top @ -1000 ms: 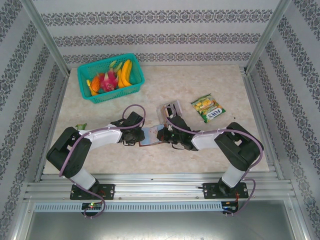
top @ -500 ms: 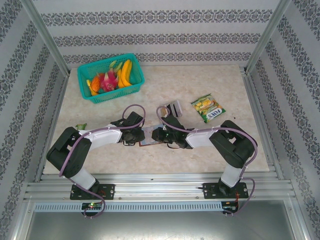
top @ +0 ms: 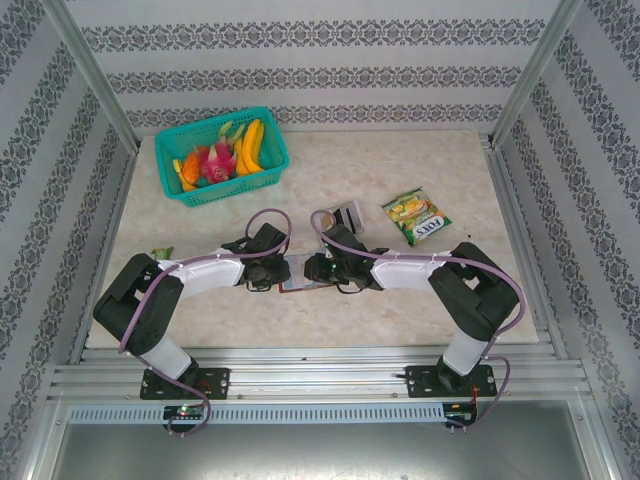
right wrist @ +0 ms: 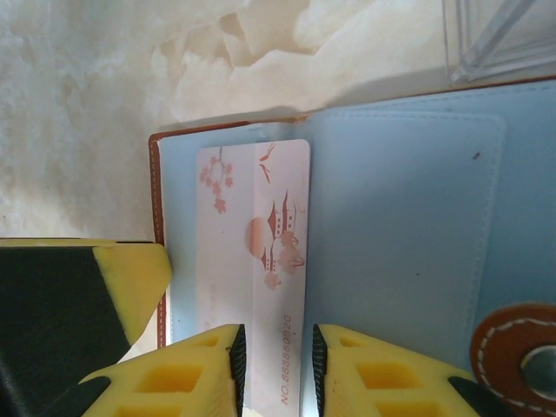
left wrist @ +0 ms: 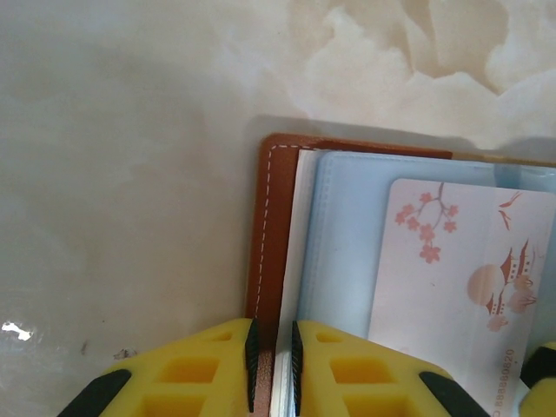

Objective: Put the credit cards into the card holder

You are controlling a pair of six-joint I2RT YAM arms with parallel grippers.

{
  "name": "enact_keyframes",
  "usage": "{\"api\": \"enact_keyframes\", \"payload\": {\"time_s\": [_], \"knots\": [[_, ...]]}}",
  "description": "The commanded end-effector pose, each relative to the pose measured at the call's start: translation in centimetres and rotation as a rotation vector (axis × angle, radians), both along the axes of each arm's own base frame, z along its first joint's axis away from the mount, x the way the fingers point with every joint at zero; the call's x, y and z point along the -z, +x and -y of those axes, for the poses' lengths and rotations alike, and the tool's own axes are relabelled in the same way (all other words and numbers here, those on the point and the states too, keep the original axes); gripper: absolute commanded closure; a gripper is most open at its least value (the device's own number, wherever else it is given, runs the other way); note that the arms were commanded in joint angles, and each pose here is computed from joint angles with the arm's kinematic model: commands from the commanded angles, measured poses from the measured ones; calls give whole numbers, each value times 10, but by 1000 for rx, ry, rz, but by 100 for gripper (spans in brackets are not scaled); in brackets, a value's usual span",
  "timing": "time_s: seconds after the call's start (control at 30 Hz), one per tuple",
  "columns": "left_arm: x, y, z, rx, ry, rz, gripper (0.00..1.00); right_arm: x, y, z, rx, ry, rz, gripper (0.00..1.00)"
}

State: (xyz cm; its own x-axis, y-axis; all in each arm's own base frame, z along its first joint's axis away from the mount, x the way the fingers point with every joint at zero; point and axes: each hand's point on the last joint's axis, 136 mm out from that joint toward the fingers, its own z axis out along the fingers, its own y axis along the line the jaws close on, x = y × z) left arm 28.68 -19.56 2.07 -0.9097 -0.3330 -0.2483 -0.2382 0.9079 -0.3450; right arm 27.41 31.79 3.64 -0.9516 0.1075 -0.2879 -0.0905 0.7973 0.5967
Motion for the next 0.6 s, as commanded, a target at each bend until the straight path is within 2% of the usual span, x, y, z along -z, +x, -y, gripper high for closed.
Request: {"api": "enact_keyframes", "payload": {"time_s": [0.0, 0.17, 0.57], "knots": [[6, -2, -1, 8, 5, -25, 79, 10, 1, 1, -18, -33, -26, 74], [6, -2, -1, 11, 6, -27, 79, 2, 1, -11, -55, -6, -13, 86], [4, -2, -2, 3, 0, -10, 79, 4, 0, -30, -142, -11, -41, 82]]}}
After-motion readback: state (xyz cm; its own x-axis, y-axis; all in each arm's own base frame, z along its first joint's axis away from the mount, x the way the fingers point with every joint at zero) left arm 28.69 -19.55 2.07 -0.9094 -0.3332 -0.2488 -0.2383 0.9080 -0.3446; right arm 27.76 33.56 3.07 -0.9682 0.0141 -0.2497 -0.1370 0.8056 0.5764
